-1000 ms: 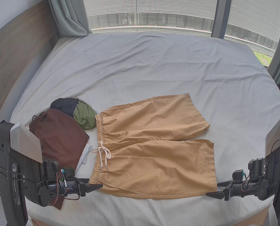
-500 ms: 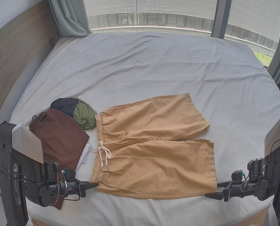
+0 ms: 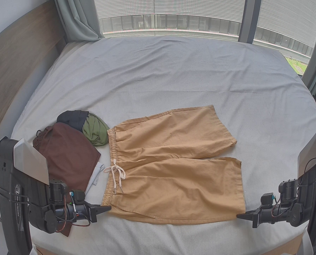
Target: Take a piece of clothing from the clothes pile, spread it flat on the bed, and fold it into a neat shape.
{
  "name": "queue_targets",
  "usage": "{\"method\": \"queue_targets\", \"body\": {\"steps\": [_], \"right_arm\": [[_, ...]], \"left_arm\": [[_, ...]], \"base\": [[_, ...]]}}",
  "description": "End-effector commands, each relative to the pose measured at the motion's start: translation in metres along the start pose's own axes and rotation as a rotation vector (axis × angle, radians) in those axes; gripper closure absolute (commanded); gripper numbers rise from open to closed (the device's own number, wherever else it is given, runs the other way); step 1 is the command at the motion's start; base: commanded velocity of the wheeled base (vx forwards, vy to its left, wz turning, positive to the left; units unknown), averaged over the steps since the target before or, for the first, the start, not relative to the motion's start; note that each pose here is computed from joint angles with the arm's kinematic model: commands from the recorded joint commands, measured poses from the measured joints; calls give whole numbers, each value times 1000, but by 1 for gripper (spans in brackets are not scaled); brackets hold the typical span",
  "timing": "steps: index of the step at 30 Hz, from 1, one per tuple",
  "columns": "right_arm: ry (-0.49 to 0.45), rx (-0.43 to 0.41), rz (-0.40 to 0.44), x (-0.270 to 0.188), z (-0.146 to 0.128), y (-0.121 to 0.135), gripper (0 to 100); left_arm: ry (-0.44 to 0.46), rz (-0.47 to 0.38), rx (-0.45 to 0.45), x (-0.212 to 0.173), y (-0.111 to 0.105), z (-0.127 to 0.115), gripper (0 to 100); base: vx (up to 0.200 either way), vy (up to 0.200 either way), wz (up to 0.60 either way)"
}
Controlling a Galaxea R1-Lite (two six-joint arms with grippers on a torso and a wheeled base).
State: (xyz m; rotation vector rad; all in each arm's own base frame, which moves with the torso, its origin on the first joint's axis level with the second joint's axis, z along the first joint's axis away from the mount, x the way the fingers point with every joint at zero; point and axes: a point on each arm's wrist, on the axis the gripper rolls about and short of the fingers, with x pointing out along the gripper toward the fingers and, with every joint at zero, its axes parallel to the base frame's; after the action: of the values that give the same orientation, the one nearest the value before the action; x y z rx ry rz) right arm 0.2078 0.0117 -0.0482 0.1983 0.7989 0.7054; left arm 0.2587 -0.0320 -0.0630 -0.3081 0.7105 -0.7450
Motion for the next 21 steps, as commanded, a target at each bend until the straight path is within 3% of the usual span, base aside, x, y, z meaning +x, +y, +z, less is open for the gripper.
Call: {"method": "queue_targets", "body": {"steps": [1, 11, 21], "right_arm": [[17, 15, 1, -1, -4, 2, 100], [12, 11, -15, -5, -3, 1, 100], [40, -52, -11, -11, -4, 2, 100]], "left_arm": [[0, -1, 1, 0, 0, 0, 100], [0, -34, -14, -9, -4, 0, 100], [33, -46, -61, -25, -9, -10, 100]], "base": [[0, 0, 0], [0, 0, 0], [0, 0, 0]]}}
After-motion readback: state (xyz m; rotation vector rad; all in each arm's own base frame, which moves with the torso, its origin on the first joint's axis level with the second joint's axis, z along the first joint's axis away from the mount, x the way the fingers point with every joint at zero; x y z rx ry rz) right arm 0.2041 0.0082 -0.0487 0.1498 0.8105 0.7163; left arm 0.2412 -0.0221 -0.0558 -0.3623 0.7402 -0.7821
